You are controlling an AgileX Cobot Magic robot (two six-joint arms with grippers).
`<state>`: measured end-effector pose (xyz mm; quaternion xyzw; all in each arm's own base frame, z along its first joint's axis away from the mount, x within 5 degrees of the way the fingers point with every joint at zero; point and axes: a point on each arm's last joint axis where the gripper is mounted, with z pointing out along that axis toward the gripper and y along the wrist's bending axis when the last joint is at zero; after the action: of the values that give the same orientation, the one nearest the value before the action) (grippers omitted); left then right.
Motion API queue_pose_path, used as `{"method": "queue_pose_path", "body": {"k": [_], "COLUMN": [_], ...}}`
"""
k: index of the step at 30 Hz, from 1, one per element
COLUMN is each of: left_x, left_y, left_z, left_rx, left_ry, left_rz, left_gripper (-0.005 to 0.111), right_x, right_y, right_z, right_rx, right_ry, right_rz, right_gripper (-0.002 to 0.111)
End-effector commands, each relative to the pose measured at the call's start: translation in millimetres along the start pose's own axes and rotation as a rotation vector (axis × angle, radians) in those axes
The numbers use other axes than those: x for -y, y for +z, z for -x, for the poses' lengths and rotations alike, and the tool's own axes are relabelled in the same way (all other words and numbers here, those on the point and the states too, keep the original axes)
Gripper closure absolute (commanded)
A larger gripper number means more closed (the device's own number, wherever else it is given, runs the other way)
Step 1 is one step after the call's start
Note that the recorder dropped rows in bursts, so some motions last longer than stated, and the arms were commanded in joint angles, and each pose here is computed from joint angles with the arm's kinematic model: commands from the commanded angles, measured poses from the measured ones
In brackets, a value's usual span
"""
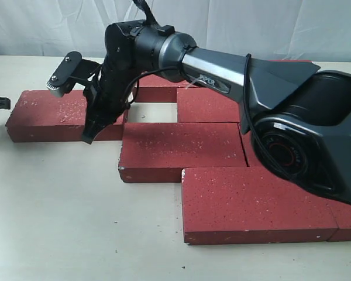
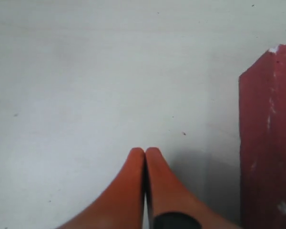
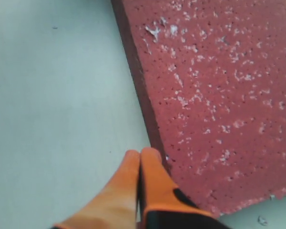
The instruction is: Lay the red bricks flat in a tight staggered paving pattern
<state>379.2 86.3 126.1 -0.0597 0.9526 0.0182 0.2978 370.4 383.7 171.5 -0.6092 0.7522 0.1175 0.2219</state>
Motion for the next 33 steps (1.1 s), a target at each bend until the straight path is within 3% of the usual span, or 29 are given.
{"method": "queue_pose_path", "body": {"k": [1,17,23,29,33], "left_x": [16.2,26.2,39.1,40.9,34.3], "left_y": [12.9,27.4,27.6,27.6,27.6], "left_z": [1.3,2.5,4.4,6.1,6.3], "left_rx": [-0.023,-0.011,0.008,0.026,0.028], "left_ry": [0.014,0.01,0.064,0.069,0.056], "left_rz": [-0.035,-0.04,-0.05,-0.044,-0.034], "left_gripper": [0.107,0.107,0.107,0.107,0.107], "right_x": [4.2,8.9,7.5,3.2,12.9], "right_y": [-2.0,30.1,30.2,0.0,-42.8], "right_z": [1.5,-9.1,-9.3,4.1,12.9], "right_rx": [0.01,0.007,0.005,0.039,0.063], "right_ry": [-0.006,-0.016,-0.006,0.01,0.009], "right_rz": [-0.034,-0.075,-0.059,-0.03,-0.1], "right_gripper": [0.109,0.109,0.109,0.109,0.109]}}
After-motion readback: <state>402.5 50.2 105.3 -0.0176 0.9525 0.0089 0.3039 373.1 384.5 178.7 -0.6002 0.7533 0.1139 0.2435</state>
